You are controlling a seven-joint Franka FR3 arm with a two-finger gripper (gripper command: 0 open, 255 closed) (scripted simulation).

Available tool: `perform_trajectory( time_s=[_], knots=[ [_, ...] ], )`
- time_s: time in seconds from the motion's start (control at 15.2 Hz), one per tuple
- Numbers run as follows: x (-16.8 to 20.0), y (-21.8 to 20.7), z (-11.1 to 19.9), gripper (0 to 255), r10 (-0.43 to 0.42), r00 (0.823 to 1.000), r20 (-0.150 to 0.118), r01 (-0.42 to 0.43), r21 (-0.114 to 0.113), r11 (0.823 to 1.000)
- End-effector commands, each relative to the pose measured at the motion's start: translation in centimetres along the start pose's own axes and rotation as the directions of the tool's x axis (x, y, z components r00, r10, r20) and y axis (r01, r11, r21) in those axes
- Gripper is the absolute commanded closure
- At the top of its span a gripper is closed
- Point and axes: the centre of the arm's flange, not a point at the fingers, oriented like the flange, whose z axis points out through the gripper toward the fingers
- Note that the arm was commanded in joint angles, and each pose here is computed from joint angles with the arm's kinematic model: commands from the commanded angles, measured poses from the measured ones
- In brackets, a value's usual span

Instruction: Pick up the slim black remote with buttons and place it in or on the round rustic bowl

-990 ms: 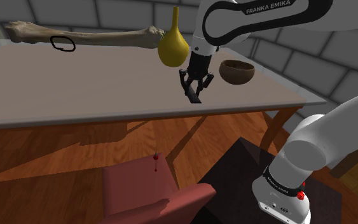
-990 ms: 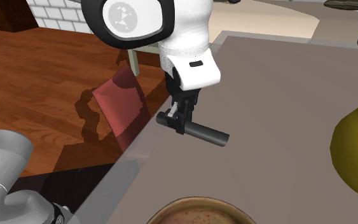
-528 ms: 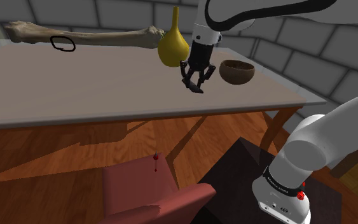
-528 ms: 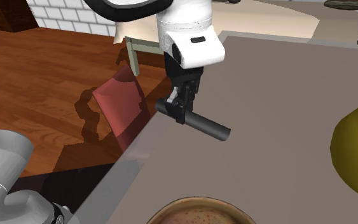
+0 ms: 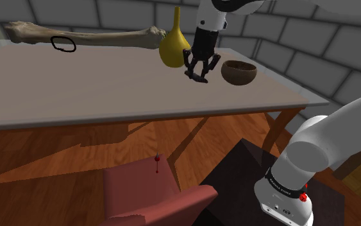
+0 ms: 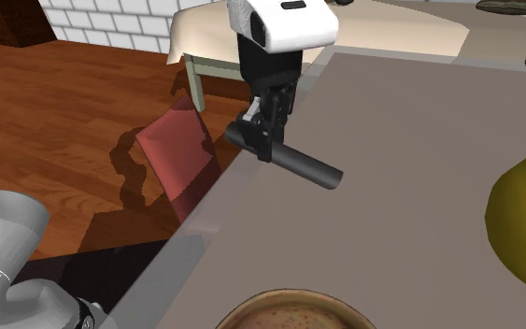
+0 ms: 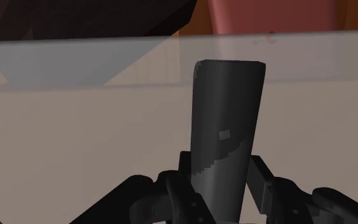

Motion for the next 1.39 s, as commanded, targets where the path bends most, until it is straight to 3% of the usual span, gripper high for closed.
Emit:
perform_trajectory(
  time_s=[0.0,0.99,1.32],
  knots=[
    [0.0,-0.2,-1.0,255,0.0,1.0,0.0,0.0,0.0,1.0],
    [-0.1,-0.8,-8.8,255,0.0,1.0,0.0,0.0,0.0,1.0],
    [2.8,5.2,-9.1,255,0.0,1.0,0.0,0.0,0.0,1.0]
  ],
)
